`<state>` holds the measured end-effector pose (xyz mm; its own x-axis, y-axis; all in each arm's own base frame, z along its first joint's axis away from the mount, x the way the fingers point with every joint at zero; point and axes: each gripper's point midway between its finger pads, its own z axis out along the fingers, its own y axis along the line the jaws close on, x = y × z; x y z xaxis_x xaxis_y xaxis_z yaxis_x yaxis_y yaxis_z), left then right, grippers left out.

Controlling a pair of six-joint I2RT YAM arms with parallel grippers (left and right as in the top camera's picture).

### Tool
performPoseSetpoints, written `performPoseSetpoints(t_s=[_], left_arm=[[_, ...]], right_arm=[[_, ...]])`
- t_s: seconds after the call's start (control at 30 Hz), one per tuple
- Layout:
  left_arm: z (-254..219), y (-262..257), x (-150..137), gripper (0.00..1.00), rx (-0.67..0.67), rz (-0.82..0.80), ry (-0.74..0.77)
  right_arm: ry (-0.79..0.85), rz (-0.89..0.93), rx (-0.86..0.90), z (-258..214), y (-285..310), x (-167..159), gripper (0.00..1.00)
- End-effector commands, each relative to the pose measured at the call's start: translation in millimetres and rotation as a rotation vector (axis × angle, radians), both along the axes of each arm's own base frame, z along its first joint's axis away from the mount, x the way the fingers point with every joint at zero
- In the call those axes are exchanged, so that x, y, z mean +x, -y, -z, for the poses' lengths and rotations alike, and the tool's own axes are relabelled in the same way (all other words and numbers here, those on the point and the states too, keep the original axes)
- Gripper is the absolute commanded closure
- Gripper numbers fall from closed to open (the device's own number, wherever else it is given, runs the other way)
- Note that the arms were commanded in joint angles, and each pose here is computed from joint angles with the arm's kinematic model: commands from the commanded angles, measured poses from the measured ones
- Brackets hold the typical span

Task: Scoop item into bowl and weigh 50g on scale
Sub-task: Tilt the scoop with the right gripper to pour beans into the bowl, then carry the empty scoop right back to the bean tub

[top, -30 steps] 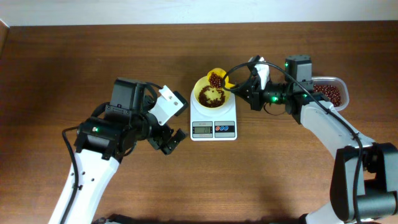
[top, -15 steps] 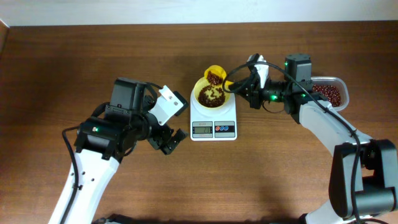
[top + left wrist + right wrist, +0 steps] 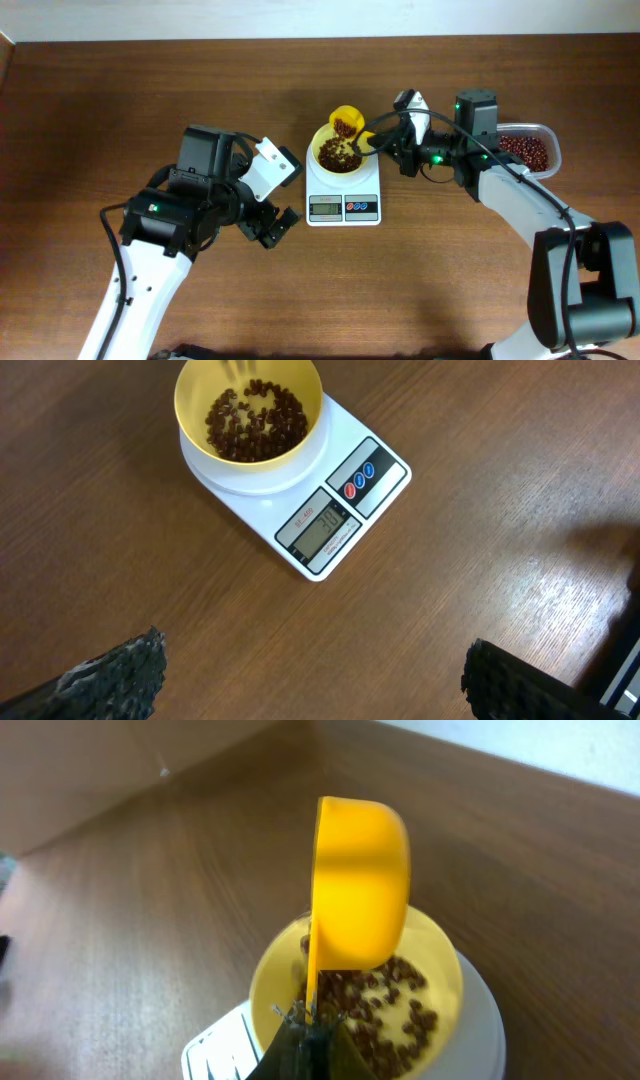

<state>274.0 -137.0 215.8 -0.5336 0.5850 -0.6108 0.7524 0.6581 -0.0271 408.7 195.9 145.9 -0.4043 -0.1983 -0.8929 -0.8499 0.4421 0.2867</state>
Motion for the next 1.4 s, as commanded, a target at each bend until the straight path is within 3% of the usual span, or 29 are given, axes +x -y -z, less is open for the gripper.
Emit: performPoseSetpoints(t_s=[0.0, 0.1, 0.17, 0.23, 0.47, 0.53, 0.63, 1.03, 1.2, 1.37], left_arm=[[-9.2, 0.0, 3.1, 0.01, -0.004, 0.008, 0.031], [-9.2, 0.0, 3.1, 0.01, -0.004, 0.008, 0.031], [-9.2, 0.0, 3.1, 0.01, -0.004, 0.008, 0.031], [-9.2, 0.0, 3.1, 0.01, -0.004, 0.008, 0.031], [-9.2, 0.0, 3.1, 0.01, -0.004, 0.008, 0.031], [-9.2, 0.0, 3.1, 0.01, -0.004, 0.008, 0.031], [-9.2, 0.0, 3.1, 0.01, -0.004, 0.008, 0.031], [-9.2, 0.0, 3.1, 0.01, -0.004, 0.008, 0.031], [-9.2, 0.0, 3.1, 0.01, -0.004, 0.008, 0.031], [-9.2, 0.0, 3.1, 0.01, -0.004, 0.008, 0.031]], right_arm=[[0.008, -0.091, 0.06, -7.5, -11.1, -12.9, 0.96], [-0.041, 0.015, -0.03, 13.6, 0.0, -2.0, 0.96], [-0.018, -0.068, 0.04, -0.6, -8.8, -11.6, 0.96], [-0.02, 0.006, -0.02, 9.6, -1.3, -0.9, 0.96], [0.013, -0.034, 0.021, -3.2, -7.4, -4.0, 0.96], [0.001, 0.067, -0.066, 13.4, 1.1, 9.6, 0.96], [0.055, -0.049, 0.03, -9.7, -12.7, -2.8, 0.96], [0.062, -0.034, 0.03, -16.3, -11.3, -1.7, 0.96], [0.096, -0.04, 0.047, -39.8, -11.4, -7.8, 0.96], [-0.021, -0.006, 0.079, -40.0, -10.8, -11.8, 0.96]])
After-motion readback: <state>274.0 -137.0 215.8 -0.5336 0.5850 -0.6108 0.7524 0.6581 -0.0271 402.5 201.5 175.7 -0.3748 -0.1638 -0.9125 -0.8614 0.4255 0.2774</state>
